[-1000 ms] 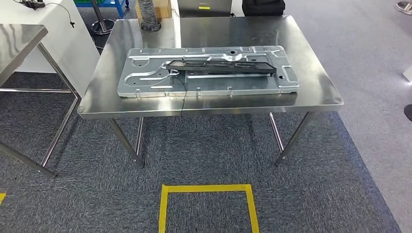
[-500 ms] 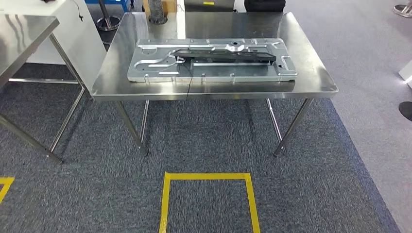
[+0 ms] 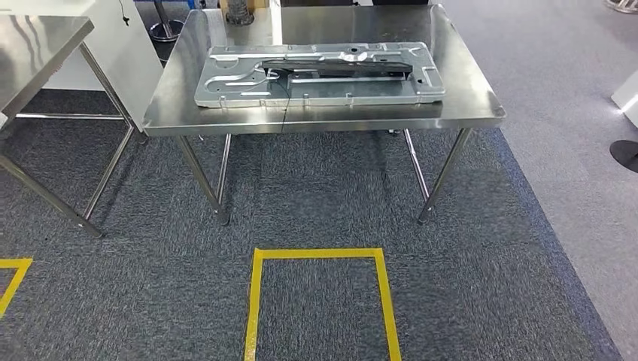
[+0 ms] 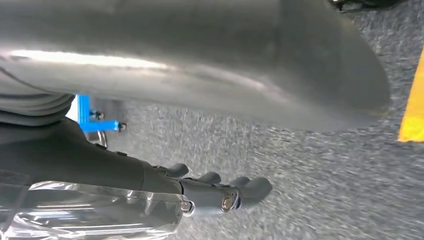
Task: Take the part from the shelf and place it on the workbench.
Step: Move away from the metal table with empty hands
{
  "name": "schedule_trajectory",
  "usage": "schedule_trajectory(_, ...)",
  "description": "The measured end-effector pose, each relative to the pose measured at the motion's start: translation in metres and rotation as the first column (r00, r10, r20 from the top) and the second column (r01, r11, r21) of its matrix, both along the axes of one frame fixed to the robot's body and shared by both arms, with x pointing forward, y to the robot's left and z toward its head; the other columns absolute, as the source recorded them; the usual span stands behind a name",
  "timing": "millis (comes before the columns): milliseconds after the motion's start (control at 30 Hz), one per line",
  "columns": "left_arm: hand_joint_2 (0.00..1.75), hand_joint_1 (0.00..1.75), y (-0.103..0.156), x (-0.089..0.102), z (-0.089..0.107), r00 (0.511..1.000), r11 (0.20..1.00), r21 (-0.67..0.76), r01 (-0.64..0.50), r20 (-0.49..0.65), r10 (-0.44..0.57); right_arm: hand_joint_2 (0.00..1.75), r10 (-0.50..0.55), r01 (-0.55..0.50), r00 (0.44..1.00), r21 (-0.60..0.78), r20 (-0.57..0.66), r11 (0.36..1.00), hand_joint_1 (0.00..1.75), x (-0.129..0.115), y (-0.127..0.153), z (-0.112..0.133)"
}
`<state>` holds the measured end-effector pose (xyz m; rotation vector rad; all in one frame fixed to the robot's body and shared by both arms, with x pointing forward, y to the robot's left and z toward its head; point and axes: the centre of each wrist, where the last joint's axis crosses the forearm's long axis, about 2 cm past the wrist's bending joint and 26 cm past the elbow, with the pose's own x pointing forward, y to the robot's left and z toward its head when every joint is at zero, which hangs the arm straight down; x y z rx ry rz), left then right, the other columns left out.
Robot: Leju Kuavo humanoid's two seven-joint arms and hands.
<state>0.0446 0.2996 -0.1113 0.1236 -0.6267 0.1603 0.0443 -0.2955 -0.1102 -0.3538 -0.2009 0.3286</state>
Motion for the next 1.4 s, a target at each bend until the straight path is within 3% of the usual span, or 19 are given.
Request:
schedule_trajectory(800,0.0,0.0,-0.0031,0.0,0.0,0.999,1.0,-0.004,0.0,-0.04,0.0,0.0,-0.001,0.001,1.0,0.013,-0.021,1.0,0.0,-0.0036,0.0003,-0.0006)
schedule_trajectory(933,0.0,0.0,-0.0056,-0.0012,-0.0002,0.998,1.0,-0.01,0.006,-0.061,-0.007,1.75,-0.056,0.056,0.996,-0.002,-0.076,0.998,0.0,-0.0047,-0.0006,-0.0007)
schedule_trajectory(1267,0.0,0.0,-0.0061,-0.0034,-0.0004,0.997,1.0,-0.015,0.015,-0.07,-0.016,1.75,-0.126,0.128,0.983,0.002,-0.136,0.992,0.0,-0.0076,-0.0004,-0.0011)
schedule_trajectory(1333,0.87,0.0,-0.0057,-0.0035,-0.0004,0.997,1.0,-0.016,0.012,-0.075,-0.013,1.75,-0.156,0.157,0.976,-0.003,-0.152,0.988,0.0,-0.0076,-0.0003,-0.0011)
schedule_trajectory(1400,1.75,0.0,-0.0078,-0.0029,-0.0004,0.997,1.0,-0.023,0.009,-0.078,-0.01,0.87,-0.181,0.181,0.971,-0.014,-0.156,0.983,0.0,-0.0071,-0.0022,-0.001)
